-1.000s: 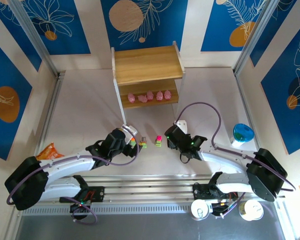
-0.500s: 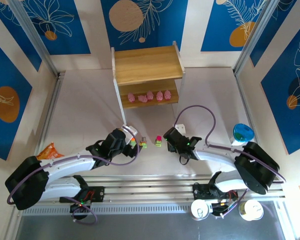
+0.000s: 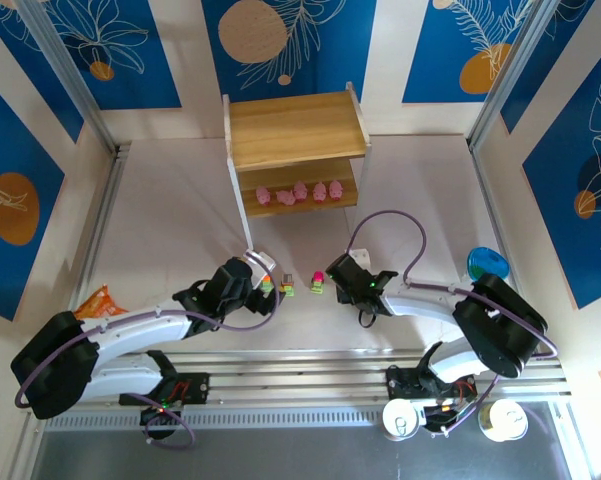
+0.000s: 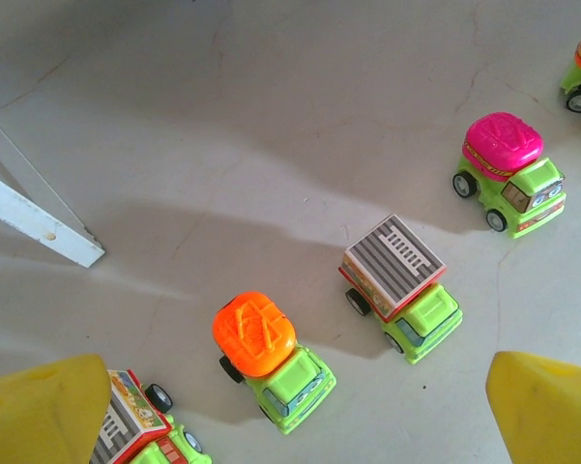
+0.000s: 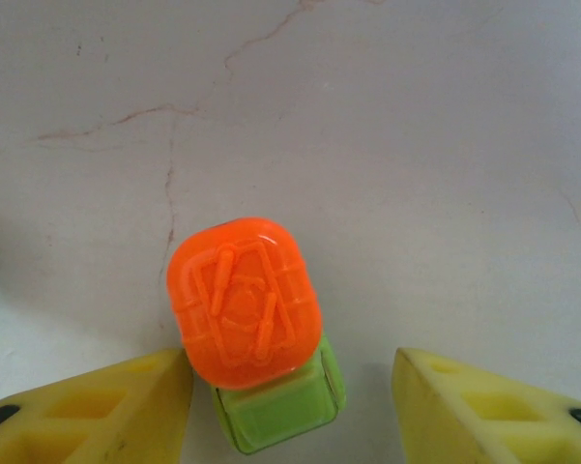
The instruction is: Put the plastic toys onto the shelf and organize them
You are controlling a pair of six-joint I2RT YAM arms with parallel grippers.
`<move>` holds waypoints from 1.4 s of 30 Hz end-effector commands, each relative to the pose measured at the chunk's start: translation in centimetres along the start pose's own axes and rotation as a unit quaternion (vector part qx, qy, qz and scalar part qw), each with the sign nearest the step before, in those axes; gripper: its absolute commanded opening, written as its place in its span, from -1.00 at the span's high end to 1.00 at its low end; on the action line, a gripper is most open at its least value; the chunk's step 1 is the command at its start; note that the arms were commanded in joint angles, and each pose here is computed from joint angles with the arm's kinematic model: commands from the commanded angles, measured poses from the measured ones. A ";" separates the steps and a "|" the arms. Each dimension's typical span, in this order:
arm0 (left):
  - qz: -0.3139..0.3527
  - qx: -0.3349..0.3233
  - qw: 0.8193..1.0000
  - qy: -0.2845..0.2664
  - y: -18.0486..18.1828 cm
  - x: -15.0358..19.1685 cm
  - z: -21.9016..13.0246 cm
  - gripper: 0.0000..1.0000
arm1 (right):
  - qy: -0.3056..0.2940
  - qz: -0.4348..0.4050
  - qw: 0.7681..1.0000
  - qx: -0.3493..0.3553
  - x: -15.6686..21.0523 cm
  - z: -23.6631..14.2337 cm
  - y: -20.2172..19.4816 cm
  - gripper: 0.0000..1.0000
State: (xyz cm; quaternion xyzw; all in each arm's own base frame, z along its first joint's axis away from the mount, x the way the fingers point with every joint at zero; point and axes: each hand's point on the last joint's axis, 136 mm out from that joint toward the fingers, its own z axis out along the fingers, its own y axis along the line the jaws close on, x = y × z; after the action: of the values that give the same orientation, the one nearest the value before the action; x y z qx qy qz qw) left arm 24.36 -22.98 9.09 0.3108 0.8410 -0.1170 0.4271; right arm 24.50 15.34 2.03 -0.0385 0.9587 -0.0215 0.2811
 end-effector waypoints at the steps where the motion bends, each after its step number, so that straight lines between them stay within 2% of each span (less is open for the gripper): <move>1: -0.002 0.000 1.000 -0.007 -0.2 -1.2 -0.1 -0.99 | -0.005 -0.002 1.000 -0.014 -1.1 0.0 1.0 -0.12; 8: -0.002 -0.002 1.000 -0.006 -0.1 -1.1 -0.1 -0.99 | -0.010 -0.009 1.000 -0.020 -1.3 0.0 1.5 0.05; 18: -0.002 -0.003 1.000 -0.004 -0.1 -1.0 0.0 -0.99 | -0.007 -0.021 1.000 -0.009 -1.0 -0.1 1.7 0.18; 42: -0.001 -0.003 1.000 -0.004 -0.1 -1.1 0.0 -0.99 | -0.008 -0.012 1.000 0.002 -1.4 0.3 1.3 0.18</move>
State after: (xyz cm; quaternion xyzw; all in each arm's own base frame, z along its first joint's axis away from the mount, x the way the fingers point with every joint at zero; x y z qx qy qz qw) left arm 24.54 -23.18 9.37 0.3105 0.8404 -0.1177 0.4283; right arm 25.01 16.56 1.83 -0.0605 0.9574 -0.0270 0.2811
